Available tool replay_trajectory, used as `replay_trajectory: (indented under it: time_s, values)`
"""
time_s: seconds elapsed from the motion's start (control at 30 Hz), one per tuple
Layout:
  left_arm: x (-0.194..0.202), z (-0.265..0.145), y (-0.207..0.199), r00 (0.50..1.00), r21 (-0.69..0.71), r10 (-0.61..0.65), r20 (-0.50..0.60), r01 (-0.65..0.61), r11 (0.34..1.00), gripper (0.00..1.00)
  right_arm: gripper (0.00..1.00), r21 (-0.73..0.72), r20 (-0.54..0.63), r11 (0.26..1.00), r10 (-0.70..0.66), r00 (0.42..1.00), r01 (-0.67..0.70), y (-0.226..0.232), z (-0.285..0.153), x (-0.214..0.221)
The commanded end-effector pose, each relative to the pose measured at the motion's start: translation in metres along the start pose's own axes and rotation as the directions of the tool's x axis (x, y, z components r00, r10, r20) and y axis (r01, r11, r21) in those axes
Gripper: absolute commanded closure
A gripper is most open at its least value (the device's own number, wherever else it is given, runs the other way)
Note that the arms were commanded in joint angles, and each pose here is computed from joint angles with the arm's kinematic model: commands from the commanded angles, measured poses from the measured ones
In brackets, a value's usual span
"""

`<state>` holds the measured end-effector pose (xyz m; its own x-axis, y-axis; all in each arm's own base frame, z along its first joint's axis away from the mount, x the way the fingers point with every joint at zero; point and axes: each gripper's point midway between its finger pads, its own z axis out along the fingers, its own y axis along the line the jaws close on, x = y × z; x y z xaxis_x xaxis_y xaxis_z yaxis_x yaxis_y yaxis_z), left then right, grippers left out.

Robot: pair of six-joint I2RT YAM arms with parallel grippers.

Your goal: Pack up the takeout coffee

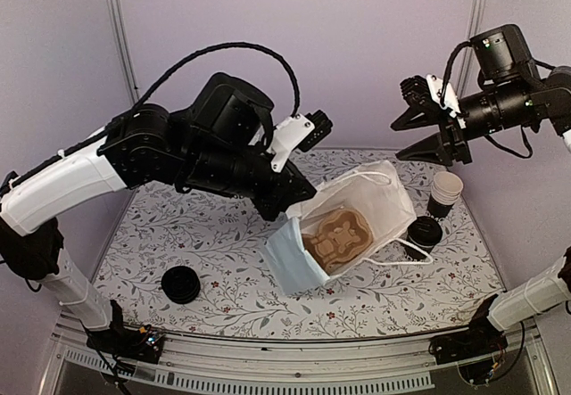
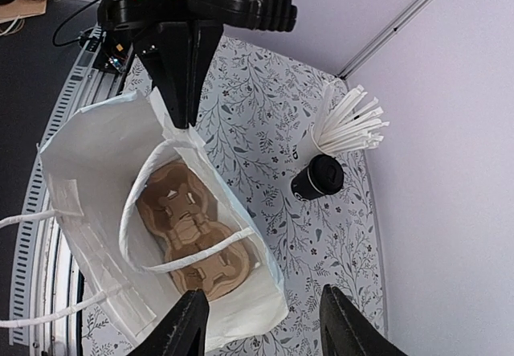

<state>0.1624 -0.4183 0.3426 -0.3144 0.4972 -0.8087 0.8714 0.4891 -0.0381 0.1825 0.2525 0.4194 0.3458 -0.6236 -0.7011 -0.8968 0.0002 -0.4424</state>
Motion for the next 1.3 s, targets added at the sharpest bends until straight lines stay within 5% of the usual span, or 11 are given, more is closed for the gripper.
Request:
replay_trajectory:
  time_s: [0.0,0.27,0.5,1.1,1.27]
  values:
    - [-0.021,-0.027,0.011,0.998,-0.002,-0.022,0.061,0.022,1.0,1.0,0.5,0.112,-0.006,0.993,0.037,0.999,-0.036,-0.027,-0.01,-0.003]
    - [-0.026,-0.032,0.077,0.956,0.107,-0.29,0.035,0.285,0.952,1.0,0.5,0.199,-0.059,0.976,0.102,0.993,-0.088,-0.066,-0.005,0.029]
    - [0.059,0.05,0.108,0.891,0.169,-0.406,-0.205,0.44,0.882,1.0,0.49,0.173,-0.048,0.972,0.172,0.984,-0.162,-0.075,0.013,0.054]
    - [-0.039,-0.041,0.105,0.939,0.209,-0.336,0.078,0.314,0.926,1.0,0.46,0.151,-0.036,0.973,0.18,0.983,-0.173,-0.069,0.015,0.054]
    - [-0.027,-0.029,0.068,0.986,0.188,-0.149,0.07,0.133,0.973,1.0,0.46,0.161,-0.049,0.972,0.183,0.982,-0.174,-0.07,0.019,0.06]
